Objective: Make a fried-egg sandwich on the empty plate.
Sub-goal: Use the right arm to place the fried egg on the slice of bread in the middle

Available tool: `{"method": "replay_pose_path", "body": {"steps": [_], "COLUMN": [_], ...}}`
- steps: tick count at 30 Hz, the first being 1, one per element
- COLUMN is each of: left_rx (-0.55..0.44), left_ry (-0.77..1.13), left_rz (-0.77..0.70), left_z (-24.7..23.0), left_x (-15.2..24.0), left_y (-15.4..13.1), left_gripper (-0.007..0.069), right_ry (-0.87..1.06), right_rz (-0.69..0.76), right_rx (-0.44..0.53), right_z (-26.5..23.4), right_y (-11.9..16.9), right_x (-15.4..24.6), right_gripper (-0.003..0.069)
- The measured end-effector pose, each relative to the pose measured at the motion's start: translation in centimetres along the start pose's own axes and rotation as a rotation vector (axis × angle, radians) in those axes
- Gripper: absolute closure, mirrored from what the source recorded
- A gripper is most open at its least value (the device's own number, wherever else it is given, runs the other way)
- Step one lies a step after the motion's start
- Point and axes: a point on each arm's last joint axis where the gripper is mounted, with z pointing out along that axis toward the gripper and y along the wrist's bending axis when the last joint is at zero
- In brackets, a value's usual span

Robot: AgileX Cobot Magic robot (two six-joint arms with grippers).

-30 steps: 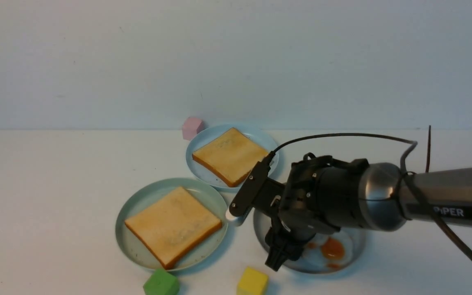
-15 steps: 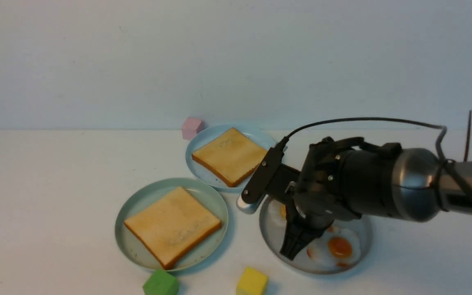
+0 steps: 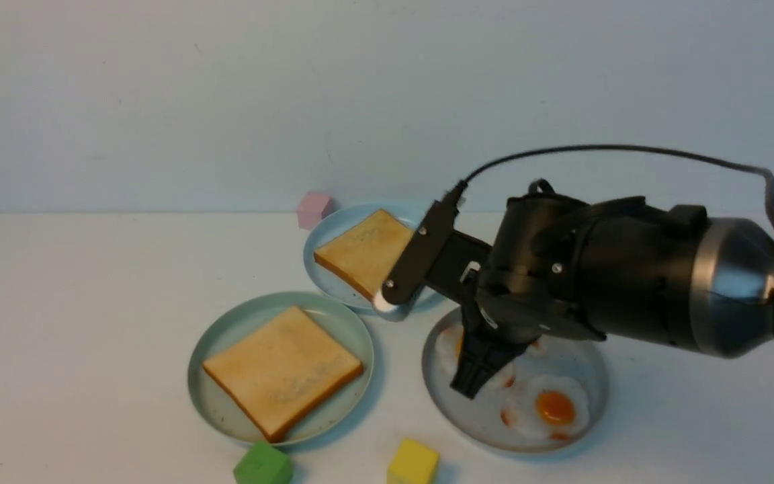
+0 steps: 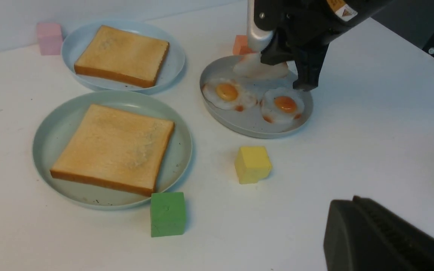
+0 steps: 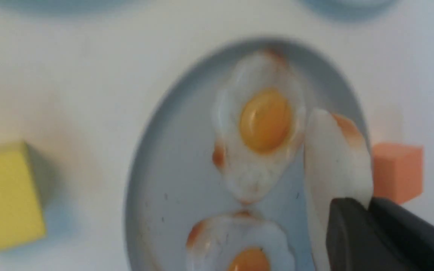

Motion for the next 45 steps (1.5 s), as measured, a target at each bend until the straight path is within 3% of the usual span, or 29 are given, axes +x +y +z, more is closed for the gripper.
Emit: {"method": "replay_pose_path", "body": {"steps": [7,14,28,41,45], "left_rx": [-0.032,-0.073,-0.087,-0.087,-0.087], "left_ry": [-0.138,-0.251,-0.241,-0.24,-0.239], "left_rz": [0.01,0.043,0.067,0.067,0.067], "left_z": [-0.1,-0.3,-0.3,-0.3,-0.3], "left_x": [-1.3,-2.3,-2.2,-2.2,-2.2], "left_y": [0.3,0.6,0.7,0.7,0.7], "left_gripper": [0.0638,0.0638,0.0638,0.0636,0.0635], "right_ry": [-0.292,-0.349,-0.287,-0.286,-0.268], "right_rz": [-0.023,-0.051,-0.1,-0.147,-0.151], "right_rx": [-0.021,-0.053,-0.068,-0.053,-0.059], "right_z": [-3.5,0.4,5.8,6.5,6.3], "right_y": [1.7,4.4,7.1,7.9,8.5], "right_x": [-6.1,-10.0,-10.7,-10.8,-10.7], "right_gripper": [0.0604,0.0604,0.0606,0.0606,0.0577]}}
